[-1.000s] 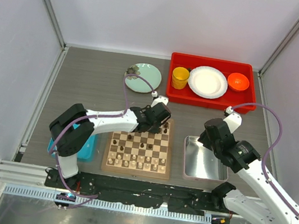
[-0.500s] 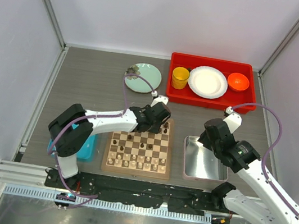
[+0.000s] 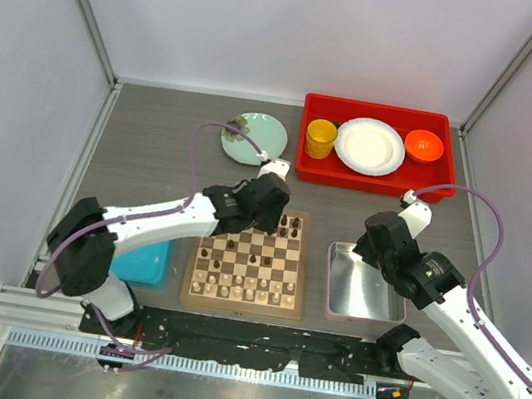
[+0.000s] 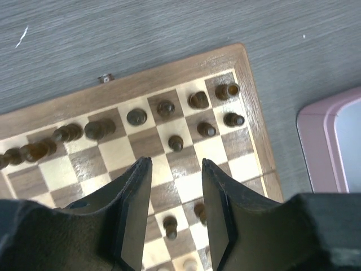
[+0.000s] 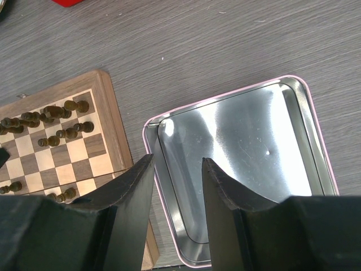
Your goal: Set up the chess pieces on the board
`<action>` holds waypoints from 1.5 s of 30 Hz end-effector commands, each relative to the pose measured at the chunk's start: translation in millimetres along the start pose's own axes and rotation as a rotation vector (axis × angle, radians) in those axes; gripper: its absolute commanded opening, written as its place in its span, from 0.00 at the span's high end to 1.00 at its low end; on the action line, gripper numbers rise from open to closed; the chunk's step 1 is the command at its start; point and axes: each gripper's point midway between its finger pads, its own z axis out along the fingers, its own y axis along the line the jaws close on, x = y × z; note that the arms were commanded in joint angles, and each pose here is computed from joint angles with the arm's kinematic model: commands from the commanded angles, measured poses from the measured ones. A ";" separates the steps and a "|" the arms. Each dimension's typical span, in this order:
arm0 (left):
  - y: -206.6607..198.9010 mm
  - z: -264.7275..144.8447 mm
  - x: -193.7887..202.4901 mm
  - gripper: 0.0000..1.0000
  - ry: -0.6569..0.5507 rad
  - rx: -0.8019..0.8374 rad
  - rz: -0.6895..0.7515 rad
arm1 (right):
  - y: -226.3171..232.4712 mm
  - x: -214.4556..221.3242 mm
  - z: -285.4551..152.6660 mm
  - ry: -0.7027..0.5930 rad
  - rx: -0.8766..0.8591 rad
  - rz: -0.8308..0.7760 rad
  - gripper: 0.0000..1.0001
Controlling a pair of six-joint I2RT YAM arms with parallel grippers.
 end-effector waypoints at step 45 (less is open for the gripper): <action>5.6 -22.3 91.1 0.65 0.152 0.060 0.051 | -5.1 -7.9 -2.7 -0.028 0.020 0.008 0.55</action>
